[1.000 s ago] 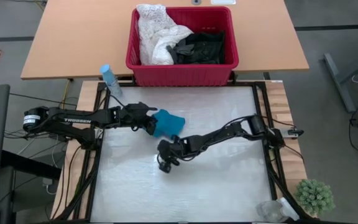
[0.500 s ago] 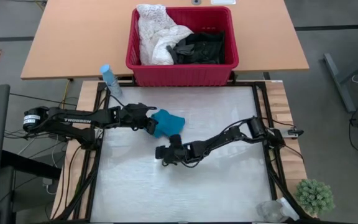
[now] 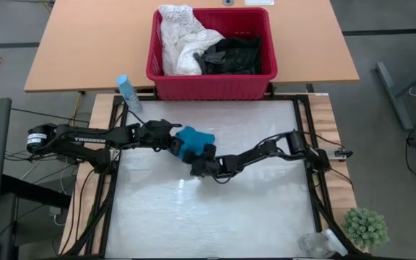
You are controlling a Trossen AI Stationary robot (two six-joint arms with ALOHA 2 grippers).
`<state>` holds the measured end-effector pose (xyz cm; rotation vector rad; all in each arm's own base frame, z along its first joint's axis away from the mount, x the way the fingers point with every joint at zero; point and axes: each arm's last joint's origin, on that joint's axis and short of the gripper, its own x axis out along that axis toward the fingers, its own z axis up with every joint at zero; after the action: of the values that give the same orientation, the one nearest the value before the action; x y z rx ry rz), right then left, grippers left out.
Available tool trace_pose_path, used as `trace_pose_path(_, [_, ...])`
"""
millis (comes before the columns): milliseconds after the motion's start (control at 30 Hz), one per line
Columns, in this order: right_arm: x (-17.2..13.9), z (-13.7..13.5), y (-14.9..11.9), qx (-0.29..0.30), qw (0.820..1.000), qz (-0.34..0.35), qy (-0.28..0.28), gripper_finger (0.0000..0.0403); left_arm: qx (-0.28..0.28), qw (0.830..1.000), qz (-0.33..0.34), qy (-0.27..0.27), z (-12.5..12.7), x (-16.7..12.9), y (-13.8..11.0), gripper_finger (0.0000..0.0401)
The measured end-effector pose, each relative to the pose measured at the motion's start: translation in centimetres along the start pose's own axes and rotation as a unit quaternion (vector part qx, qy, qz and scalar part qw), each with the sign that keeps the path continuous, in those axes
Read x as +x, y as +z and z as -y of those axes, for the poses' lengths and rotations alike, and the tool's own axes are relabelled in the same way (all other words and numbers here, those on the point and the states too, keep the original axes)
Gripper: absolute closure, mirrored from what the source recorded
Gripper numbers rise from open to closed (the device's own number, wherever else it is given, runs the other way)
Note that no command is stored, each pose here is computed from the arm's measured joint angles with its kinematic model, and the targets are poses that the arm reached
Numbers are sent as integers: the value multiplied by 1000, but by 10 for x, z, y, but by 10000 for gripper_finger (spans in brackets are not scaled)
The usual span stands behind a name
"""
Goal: Fold laundry
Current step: Fold the blue shorts
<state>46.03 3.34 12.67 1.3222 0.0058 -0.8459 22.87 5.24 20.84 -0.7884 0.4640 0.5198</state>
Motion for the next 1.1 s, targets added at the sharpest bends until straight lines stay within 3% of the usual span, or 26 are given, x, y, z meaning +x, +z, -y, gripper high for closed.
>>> trace_pose_path(1100, [7,-4,2,-35,999,-21,22,164,-33,999,40,1,2,0,5,343])
